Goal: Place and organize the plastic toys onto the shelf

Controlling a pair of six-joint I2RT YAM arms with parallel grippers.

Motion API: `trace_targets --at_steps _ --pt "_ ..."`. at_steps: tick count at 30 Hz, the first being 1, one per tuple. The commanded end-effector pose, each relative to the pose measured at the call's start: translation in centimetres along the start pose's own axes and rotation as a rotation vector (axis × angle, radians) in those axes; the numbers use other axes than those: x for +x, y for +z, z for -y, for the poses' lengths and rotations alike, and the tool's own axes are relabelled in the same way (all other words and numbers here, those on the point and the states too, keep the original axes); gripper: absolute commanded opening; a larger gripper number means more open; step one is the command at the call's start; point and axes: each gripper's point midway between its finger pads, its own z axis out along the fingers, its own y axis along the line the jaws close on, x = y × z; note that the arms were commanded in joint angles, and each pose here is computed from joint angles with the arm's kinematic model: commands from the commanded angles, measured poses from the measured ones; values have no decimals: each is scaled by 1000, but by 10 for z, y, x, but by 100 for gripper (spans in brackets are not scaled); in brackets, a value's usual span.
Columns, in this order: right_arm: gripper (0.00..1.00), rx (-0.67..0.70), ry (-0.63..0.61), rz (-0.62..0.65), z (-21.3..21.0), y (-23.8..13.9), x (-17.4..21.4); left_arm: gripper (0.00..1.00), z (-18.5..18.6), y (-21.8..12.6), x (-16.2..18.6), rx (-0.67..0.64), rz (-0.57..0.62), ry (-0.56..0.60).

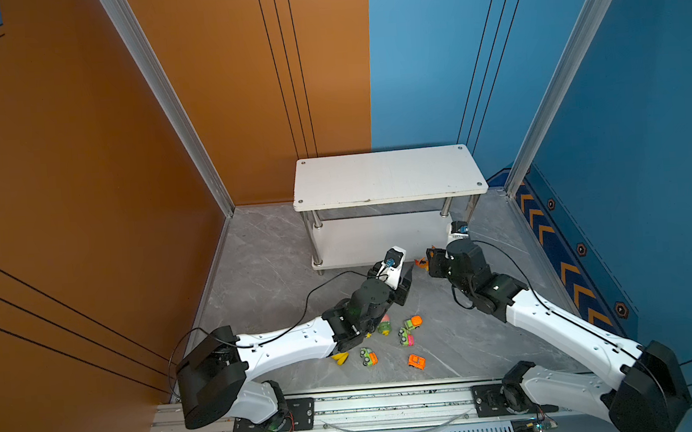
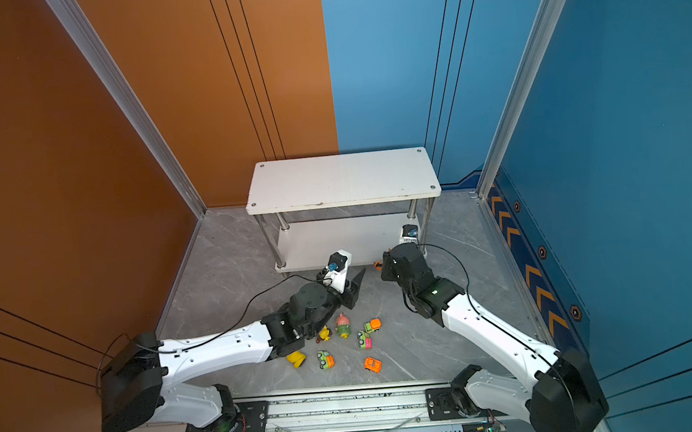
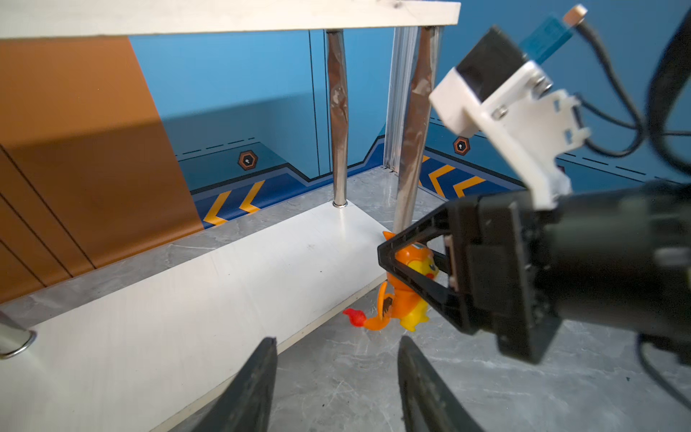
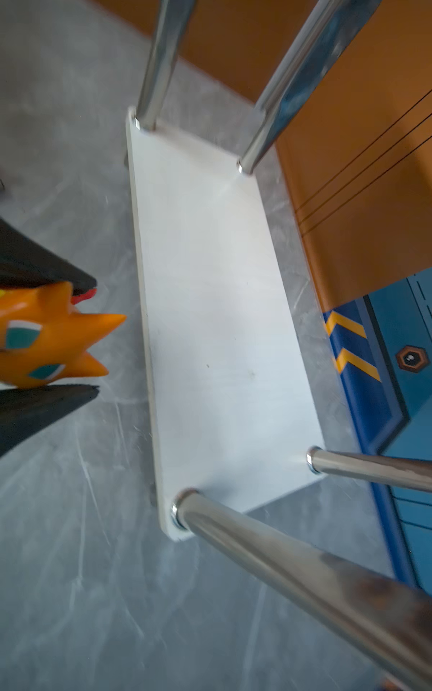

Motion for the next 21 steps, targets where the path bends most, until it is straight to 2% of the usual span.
trace_targets --at_steps 1,4,11,21 --pt "8 215 -196 184 18 7 -27 53 -22 -11 -4 -78 16 -30" --pt "8 255 -211 242 20 18 -28 53 -30 -19 2 -98 -7 -26" --pt "7 309 -144 242 35 61 -26 52 -44 -32 7 -130 -31 -25" --pt "8 266 -175 238 23 102 -29 53 -55 -41 10 -162 -35 -35"
